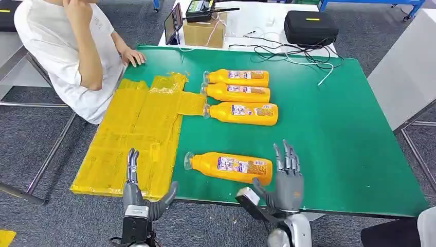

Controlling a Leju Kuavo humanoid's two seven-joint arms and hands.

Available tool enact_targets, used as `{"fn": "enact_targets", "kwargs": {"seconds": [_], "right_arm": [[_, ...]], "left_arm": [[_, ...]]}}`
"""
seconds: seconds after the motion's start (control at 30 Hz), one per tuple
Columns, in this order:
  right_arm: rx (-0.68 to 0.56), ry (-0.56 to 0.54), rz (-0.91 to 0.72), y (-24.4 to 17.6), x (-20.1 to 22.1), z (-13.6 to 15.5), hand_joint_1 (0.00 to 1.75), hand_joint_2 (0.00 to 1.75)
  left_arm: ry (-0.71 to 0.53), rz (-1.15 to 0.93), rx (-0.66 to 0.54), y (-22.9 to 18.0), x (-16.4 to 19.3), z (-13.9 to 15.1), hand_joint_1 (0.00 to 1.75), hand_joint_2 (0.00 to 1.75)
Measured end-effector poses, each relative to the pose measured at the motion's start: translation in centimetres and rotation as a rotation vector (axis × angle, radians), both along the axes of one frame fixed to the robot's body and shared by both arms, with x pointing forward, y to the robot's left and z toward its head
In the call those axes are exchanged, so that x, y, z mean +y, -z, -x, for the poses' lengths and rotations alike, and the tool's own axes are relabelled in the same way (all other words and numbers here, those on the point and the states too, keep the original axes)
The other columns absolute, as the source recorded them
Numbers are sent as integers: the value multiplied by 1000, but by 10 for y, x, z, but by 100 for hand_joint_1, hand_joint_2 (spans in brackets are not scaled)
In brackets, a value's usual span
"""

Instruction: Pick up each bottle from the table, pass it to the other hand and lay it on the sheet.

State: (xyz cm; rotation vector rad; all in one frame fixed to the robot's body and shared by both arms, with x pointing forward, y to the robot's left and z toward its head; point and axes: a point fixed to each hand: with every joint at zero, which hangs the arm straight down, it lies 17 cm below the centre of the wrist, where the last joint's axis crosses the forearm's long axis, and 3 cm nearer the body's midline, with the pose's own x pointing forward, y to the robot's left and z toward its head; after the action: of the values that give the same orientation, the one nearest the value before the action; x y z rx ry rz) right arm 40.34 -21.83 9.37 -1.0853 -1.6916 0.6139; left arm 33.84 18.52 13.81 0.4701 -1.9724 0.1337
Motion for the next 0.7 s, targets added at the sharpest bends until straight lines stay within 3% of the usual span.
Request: {"fn": "enact_targets", "kwargs": {"seconds": [0.07, 0.27, 0.7], "right_arm": [[108, 35, 18, 31, -7, -4, 0, 175], [208, -32, 93, 61, 4, -18, 0, 175], [295, -129, 184, 64, 23, -56, 0, 175]], "left_arm": [[-3, 2, -5, -2, 0, 1, 0, 175], [-14, 3, -3, -2, 4, 0, 0, 175], [16, 22, 10, -3, 0, -7, 0, 175]]}}
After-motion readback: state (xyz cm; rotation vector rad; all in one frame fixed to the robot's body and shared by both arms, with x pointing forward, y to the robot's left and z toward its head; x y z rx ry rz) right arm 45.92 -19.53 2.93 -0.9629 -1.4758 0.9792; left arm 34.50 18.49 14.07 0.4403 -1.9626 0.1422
